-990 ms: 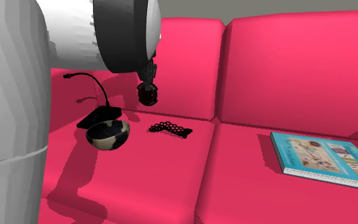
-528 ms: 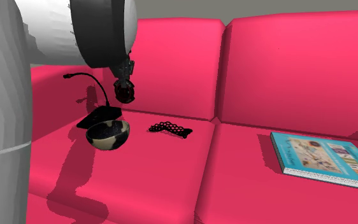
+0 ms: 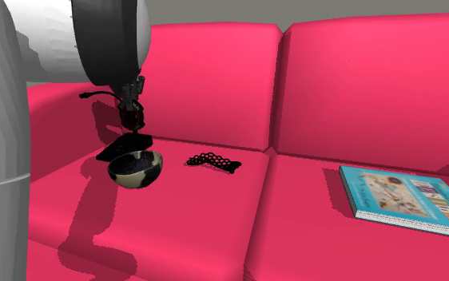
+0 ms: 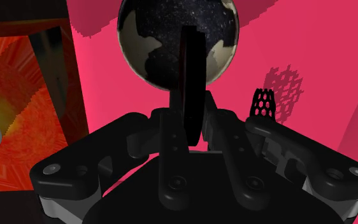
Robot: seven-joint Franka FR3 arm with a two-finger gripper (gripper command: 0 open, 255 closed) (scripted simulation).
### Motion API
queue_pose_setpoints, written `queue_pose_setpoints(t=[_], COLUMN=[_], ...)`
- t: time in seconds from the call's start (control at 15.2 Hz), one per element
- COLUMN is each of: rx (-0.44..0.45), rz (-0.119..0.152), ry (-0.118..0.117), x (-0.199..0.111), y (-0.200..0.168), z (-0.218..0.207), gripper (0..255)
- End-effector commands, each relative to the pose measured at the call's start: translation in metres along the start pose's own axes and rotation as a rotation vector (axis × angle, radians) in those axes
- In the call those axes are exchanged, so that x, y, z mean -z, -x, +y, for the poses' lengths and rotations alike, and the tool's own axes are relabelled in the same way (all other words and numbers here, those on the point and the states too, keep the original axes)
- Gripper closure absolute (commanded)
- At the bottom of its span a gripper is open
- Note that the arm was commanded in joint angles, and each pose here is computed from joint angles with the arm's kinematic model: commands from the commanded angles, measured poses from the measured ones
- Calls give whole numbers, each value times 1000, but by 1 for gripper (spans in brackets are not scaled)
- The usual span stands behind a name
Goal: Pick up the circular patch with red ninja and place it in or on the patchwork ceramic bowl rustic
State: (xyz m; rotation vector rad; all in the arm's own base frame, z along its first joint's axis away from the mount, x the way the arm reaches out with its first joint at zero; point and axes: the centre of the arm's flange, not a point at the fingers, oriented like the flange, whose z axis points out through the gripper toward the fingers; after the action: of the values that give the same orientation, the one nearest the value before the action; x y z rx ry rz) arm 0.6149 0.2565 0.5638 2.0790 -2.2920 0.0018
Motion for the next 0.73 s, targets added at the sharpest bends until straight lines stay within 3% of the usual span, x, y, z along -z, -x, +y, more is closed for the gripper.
queue_pose_setpoints(t=[0.0,0.66], rx=[-1,-1], rz=[0,0], ry=[0,0], x=[-11,-63], y=[1,3], z=[0,-1], gripper=[255,255])
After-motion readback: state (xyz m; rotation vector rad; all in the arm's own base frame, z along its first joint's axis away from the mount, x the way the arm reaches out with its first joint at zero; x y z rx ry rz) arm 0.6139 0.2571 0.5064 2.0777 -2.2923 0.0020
